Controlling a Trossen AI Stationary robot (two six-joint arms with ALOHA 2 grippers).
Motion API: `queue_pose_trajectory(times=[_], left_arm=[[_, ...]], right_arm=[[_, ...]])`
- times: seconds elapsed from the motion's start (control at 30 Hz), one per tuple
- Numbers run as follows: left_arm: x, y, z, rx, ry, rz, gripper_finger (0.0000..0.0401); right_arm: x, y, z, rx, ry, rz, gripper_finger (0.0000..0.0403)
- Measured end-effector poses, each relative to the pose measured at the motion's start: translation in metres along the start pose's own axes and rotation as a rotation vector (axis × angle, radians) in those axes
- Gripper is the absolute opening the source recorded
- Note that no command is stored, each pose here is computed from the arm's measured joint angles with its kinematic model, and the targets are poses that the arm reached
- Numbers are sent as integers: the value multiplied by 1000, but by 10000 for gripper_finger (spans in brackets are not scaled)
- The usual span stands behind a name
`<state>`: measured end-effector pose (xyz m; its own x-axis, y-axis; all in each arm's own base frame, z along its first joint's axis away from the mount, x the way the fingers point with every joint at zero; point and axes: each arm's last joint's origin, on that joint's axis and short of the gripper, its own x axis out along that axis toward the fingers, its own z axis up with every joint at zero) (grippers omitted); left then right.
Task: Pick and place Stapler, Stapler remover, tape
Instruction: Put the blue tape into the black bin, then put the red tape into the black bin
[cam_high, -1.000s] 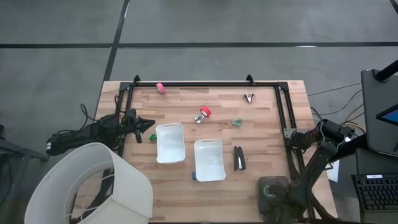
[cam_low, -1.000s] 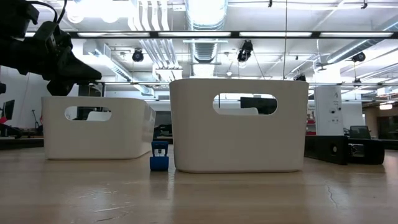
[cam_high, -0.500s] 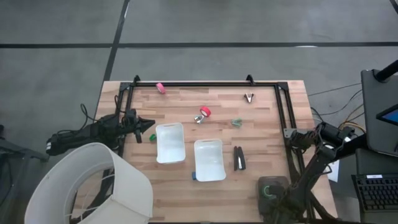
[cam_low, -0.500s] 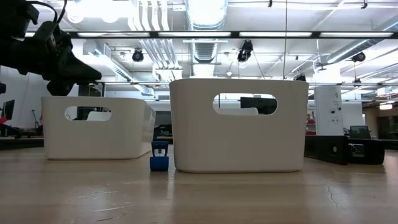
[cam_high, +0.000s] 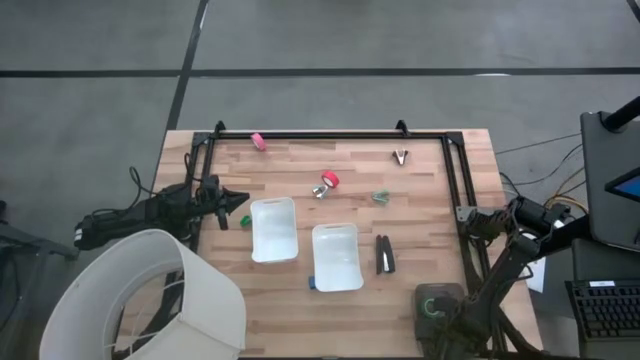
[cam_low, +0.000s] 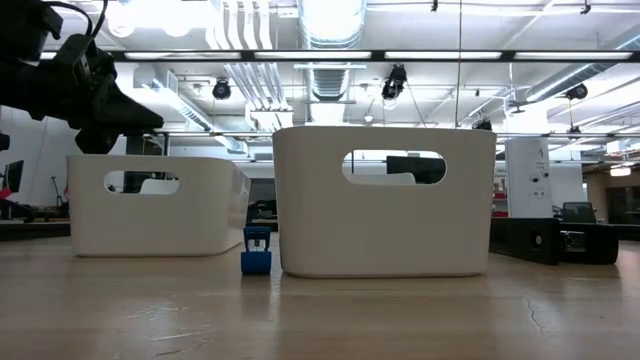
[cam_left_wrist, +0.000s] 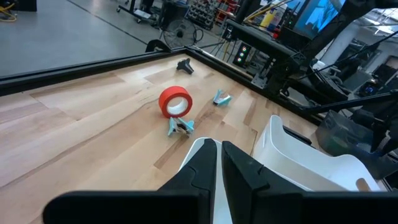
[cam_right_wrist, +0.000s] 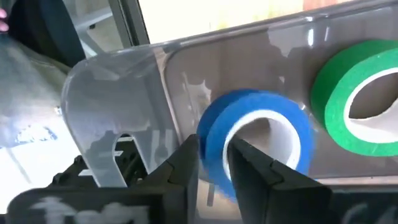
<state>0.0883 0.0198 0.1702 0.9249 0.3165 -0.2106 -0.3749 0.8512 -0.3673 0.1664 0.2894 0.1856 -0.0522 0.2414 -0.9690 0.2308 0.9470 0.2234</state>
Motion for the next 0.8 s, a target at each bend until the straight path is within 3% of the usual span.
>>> queue_pose_trajectory(times=[0.17,0.4,0.7,0.8], left_arm=[[0,0,0,0,0,0,28],[0,0,0,0,0,0,28],[0,0,0,0,0,1,28],[0,0,0,0,0,0,28]], right_arm=[[0,0,0,11,-14,-7,117],[-6,-8,2,-65,-18,-58,149],[-33,-23,11,-101,-69,-88,143],[-48,-30,17,-134,-161,-97,137]])
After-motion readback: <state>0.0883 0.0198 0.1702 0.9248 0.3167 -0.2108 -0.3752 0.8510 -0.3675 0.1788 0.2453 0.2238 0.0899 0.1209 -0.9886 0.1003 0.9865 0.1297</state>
